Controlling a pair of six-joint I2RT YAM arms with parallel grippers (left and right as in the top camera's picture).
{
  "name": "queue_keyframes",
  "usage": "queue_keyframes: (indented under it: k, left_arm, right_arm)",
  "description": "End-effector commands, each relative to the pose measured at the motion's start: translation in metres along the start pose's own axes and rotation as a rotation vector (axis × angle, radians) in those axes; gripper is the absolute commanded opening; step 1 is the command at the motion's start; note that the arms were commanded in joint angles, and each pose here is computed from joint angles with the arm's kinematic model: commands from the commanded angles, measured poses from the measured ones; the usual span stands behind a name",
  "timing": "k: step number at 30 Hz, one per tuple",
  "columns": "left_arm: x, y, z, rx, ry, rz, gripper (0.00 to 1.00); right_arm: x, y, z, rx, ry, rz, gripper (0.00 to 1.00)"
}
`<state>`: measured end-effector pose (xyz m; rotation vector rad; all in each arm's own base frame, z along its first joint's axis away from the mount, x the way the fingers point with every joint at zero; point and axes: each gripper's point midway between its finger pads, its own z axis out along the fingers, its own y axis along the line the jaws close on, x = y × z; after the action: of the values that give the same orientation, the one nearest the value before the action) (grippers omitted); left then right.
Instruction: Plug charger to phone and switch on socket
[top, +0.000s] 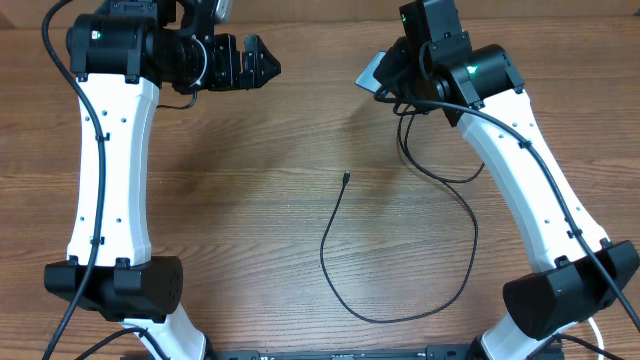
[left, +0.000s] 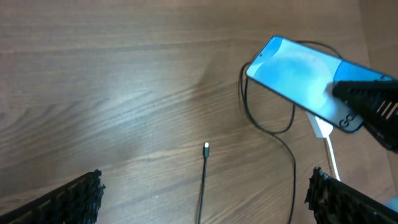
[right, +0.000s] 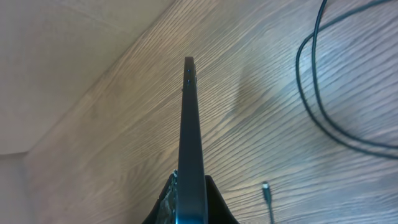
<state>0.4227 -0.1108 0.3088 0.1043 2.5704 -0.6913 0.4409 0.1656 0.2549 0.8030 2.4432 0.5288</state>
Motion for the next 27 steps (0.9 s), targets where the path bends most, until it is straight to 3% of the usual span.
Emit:
queue_keyframes:
  k: [1, 10, 20, 27]
  left_arm:
    - [-0.004, -0.003, 0.003, 0.016, -0.010, -0.009, 1.00]
    - [-0.013, -0.002, 0.006, 0.016, -0.043, -0.012, 1.00]
    - [-0.026, 0.009, 0.026, 0.013, -0.064, -0.190, 1.00]
    - [-0.034, -0.018, 0.030, 0.180, -0.059, -0.160, 1.00]
  right_arm:
    - [-0.016, 0.021, -0.034, -0.108, -0.052, 0.104, 0.04]
    - [-0.020, 0.030, -0.036, -0.155, -0.049, 0.164, 0.04]
    - [-0.019, 0.038, -0.037, -0.197, -0.026, 0.258, 0.04]
    - [-0.011, 0.058, -0.042, -0.288, 0.058, 0.309, 0.04]
